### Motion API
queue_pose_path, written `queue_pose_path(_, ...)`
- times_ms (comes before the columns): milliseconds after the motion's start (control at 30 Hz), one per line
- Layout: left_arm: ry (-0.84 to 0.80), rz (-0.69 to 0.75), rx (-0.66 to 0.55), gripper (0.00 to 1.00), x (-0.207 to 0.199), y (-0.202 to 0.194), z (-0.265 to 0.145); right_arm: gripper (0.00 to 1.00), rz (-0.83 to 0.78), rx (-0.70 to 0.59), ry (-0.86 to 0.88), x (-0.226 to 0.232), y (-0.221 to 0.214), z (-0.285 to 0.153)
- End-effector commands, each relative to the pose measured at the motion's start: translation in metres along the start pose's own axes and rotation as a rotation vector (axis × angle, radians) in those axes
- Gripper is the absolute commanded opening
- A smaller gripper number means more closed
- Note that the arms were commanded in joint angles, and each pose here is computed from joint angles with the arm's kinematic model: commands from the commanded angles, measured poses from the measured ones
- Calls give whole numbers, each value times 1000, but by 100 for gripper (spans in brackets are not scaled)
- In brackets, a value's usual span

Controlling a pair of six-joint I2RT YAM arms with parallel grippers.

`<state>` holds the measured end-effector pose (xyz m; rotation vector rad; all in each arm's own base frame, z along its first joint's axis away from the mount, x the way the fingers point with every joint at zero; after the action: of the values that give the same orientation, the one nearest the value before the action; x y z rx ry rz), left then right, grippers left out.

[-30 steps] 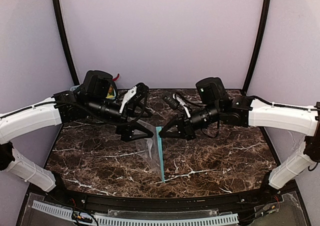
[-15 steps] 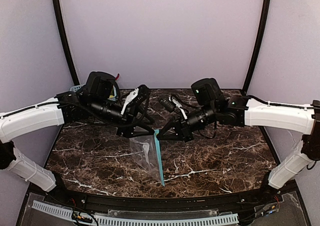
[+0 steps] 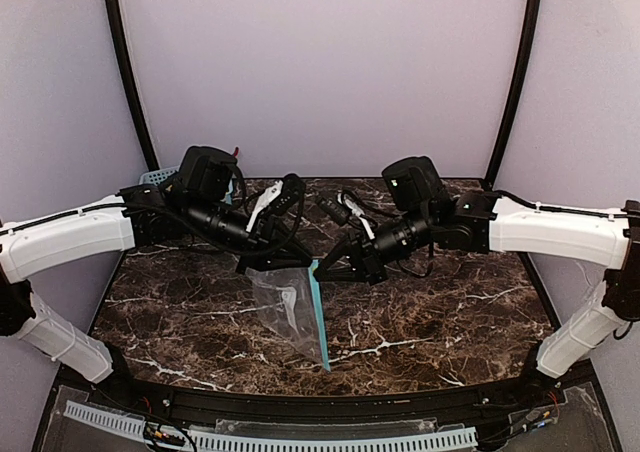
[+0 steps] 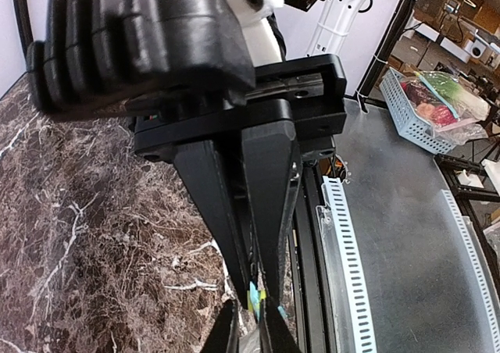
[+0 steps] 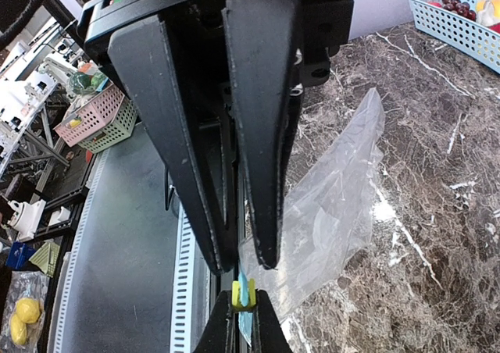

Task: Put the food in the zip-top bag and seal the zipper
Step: Hold the zipper food storage bag at the center of the board.

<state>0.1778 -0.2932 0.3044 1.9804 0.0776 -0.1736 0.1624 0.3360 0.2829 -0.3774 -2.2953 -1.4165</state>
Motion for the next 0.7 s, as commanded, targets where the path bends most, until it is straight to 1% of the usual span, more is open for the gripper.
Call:
queue_pose_path(0, -41, -11, 1, 8, -3, -4, 3, 0, -38, -17, -8, 5, 7, 0)
queue_pose_path(33, -43, -11, 0, 4, -3, -4, 3, 0, -40, -19, -11, 5, 7, 0)
queue_pose_path(100, -48, -11, -1, 1, -4, -3, 2, 0, -41, -19, -15, 5, 7, 0)
queue_pose_path(400, -56, -8, -5, 1, -6, -3, 1, 0, -42, -24, -36, 5, 5, -2)
queue_pose_path(667, 32, 12, -30, 1, -3, 0, -5, 0, -19, -9, -41, 2, -1, 0)
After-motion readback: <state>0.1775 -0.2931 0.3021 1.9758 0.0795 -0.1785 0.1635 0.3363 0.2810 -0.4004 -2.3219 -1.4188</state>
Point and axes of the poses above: each gripper's point midway between its finger pads, its own z axis out along the fingers, its own x axis along the line the jaws close on, y = z × x, the point moved 8 cm from there along -z, back along the fingers, and after that the axes turned 3 degrees about z, right-handed, at the moved point
